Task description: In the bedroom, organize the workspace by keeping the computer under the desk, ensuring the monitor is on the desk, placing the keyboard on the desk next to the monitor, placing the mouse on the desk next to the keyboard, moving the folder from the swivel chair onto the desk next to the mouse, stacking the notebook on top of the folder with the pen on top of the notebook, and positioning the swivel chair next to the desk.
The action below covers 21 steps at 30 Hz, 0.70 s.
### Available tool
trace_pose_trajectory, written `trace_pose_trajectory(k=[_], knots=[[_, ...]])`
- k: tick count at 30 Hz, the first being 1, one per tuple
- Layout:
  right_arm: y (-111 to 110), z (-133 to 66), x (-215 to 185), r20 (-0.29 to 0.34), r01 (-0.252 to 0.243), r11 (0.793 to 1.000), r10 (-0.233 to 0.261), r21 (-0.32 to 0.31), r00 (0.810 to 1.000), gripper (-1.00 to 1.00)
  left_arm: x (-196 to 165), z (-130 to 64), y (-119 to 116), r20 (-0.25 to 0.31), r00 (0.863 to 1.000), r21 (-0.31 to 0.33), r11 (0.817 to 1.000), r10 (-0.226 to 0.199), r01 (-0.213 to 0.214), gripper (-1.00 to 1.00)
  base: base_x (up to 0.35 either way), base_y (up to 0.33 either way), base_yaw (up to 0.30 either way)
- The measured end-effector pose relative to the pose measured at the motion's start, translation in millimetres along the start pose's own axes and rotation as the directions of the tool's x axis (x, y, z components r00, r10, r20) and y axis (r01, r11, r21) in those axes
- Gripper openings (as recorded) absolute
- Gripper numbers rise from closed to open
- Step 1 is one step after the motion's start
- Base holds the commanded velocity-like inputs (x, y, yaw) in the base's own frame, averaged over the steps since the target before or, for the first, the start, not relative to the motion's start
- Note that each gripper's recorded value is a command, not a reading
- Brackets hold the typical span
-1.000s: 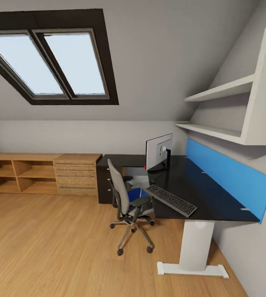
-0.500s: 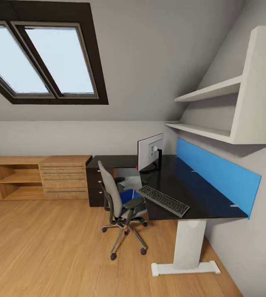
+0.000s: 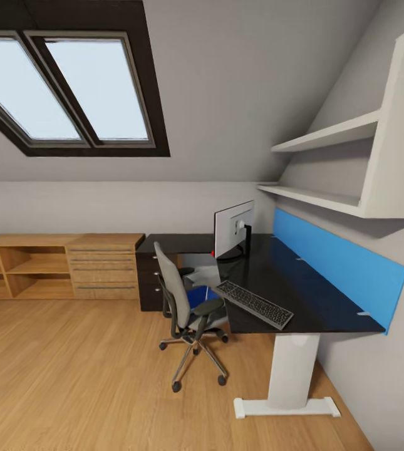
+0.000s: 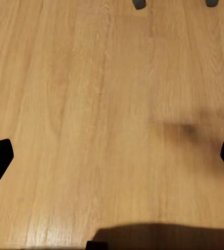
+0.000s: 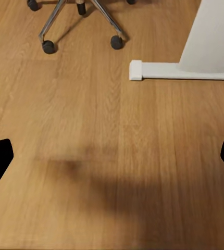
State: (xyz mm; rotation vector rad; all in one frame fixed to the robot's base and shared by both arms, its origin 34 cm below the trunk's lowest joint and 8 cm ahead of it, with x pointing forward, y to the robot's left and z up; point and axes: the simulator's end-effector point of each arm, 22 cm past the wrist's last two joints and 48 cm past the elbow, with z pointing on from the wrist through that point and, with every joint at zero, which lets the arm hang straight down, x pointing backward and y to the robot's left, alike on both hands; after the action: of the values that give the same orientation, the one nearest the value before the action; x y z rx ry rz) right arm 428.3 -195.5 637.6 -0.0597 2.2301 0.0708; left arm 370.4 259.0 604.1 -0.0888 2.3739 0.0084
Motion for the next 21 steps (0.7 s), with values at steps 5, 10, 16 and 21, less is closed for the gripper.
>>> trace_pose_trajectory(k=[5, 10, 16, 21], knots=[[0, -0.3, 3, -0.007, -0.001, 1.0, 0.001, 0.0, 1.0, 1.0, 2, -0.3, 1, -0.007, 1.0, -0.001, 1.0, 0.0, 0.0, 1.0, 0.0, 0.0, 0.144], [1, -1.2, 9, -0.024, -0.005, 1.0, 0.005, 0.0, 1.0, 1.0, 5, -0.6, 1, -0.013, 1.0, -0.002, 1.0, 0.001, -0.001, 1.0, 0.0, 0.0, 0.119], [1, -2.7, 17, -0.048, -0.01, 1.0, 0.01, 0.002, 0.999, 1.0, 9, -1.1, 1, -0.023, 1.0, -0.002, 1.0, 0.001, -0.001, 1.0, 0.0, 0.0, 0.073], [3, -5.3, 26, -0.069, -0.015, 1.0, 0.015, 0.002, 0.998, 1.0, 12, -1.6, 1, -0.03, 1.0, -0.003, 1.0, 0.001, -0.001, 1.0, 0.0, 0.0, 0.021]])
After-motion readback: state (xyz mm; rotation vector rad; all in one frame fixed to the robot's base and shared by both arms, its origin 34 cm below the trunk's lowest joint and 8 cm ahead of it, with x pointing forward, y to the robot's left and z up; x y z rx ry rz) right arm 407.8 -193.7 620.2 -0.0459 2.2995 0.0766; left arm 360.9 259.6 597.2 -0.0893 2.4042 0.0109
